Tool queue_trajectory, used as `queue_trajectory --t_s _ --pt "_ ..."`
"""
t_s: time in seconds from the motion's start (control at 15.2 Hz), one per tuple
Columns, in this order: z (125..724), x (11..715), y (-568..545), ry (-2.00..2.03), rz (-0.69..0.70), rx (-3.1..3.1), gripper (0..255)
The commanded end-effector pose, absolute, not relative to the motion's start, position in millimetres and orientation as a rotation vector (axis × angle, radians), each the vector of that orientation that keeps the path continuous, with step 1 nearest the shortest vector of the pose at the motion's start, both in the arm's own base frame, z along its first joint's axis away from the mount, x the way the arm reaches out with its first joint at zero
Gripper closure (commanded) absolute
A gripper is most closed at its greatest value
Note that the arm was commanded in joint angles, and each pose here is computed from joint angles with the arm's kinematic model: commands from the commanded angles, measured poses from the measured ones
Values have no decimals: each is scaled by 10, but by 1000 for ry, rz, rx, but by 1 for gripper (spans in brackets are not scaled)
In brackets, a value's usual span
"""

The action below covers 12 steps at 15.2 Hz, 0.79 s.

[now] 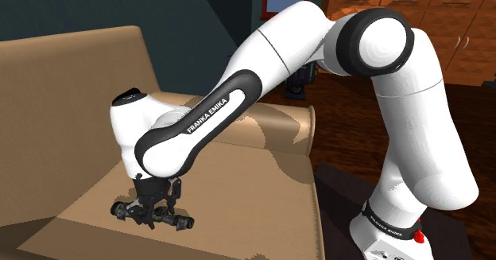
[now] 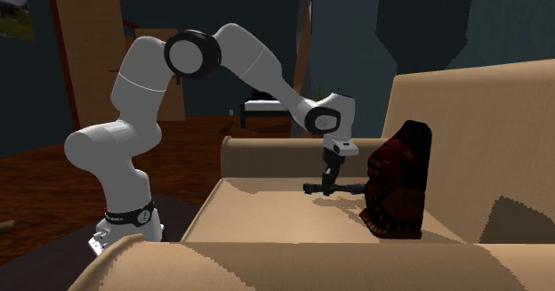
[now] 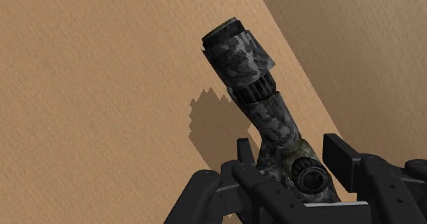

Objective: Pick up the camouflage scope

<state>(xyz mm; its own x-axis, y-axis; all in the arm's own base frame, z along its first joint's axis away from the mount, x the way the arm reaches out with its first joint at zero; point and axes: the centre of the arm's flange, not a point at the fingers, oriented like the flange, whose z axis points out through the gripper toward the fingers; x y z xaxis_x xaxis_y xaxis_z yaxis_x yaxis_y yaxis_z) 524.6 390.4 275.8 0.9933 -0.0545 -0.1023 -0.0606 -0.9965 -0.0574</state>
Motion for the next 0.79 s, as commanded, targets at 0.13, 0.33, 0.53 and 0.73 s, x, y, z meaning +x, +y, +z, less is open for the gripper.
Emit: queue_trajectory --t_s 0.13,0.33,0.53,0.73 --pt "2747 5244 3906 89 157 -3076 255" --pt "2798 5239 3901 89 157 -3076 255" --pt "2956 5239 3901 89 157 -3076 255" --pt "3115 5239 3901 89 157 -3076 255"
